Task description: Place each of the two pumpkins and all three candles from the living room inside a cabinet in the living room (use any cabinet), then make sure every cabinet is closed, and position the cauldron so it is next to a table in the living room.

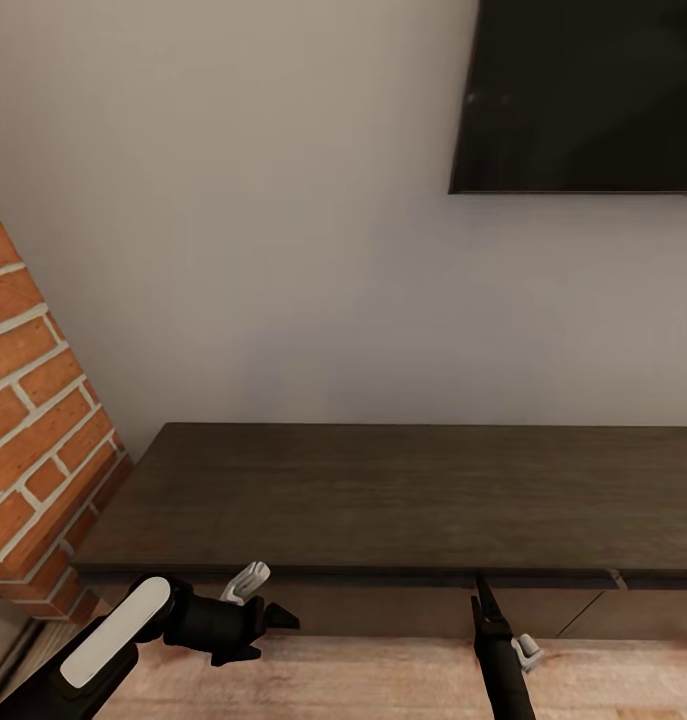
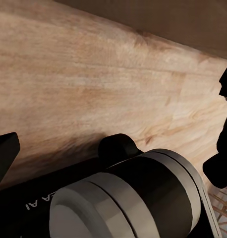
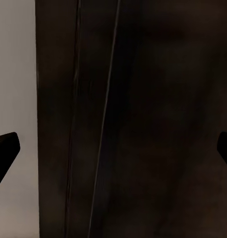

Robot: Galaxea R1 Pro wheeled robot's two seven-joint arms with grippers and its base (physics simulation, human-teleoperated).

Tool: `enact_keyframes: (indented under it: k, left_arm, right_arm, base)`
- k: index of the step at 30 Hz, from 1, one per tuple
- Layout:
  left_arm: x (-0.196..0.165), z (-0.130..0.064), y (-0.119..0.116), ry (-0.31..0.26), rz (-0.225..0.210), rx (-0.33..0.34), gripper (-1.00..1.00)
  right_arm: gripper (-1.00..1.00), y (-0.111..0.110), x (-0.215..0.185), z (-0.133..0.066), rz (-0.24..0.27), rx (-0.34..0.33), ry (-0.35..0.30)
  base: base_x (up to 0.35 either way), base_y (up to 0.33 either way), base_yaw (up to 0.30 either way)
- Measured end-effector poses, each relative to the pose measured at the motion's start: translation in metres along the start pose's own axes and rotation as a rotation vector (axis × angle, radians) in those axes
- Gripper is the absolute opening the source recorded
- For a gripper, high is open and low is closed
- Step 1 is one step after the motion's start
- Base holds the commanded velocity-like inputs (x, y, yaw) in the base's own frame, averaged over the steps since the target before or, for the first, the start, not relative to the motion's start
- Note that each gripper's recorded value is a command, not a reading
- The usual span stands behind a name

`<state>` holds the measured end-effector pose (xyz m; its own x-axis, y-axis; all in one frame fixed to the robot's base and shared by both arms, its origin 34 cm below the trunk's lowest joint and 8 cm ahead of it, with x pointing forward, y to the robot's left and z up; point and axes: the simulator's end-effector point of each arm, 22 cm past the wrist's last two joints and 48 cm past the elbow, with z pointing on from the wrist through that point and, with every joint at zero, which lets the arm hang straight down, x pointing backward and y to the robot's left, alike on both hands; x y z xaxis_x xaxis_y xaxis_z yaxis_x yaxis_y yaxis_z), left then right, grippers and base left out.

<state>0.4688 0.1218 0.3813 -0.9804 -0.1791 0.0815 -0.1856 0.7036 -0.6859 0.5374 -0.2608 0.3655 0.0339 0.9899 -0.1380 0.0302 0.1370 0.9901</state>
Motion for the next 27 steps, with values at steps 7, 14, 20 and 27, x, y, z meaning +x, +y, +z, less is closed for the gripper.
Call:
enact_keyframes:
  k: [7, 14, 20, 27]
  left_arm:
    - [0.0000, -0.0001, -0.0001, 0.000, 0.000, 0.000, 1.00]
    - [-0.0002, -0.0004, 0.0006, 0.000, 0.000, -0.001, 1.00]
    - [-0.0001, -0.0001, 0.0002, 0.000, 0.000, -0.001, 1.00]
    - [-0.0001, -0.0003, 0.0004, 0.000, 0.000, -0.001, 1.00]
  right_arm:
    - [1.00, 0.0002, 0.0003, 0.0000, -0.001, 0.000, 0.001]
    - [1.00, -0.0004, 0.0004, -0.0025, 0.000, -0.001, 0.002]
    - [1.00, -0.0006, 0.0005, -0.0030, -0.001, -0.001, 0.002]
    - [1.00, -0.0006, 0.0005, -0.0030, -0.002, -0.001, 0.002]
  base:
    - [0.064, 0.000, 0.000]
    - [0.032, 0.000, 0.000]
    - [0.006, 0.000, 0.000]
    - [0.000, 0.000, 0.000]
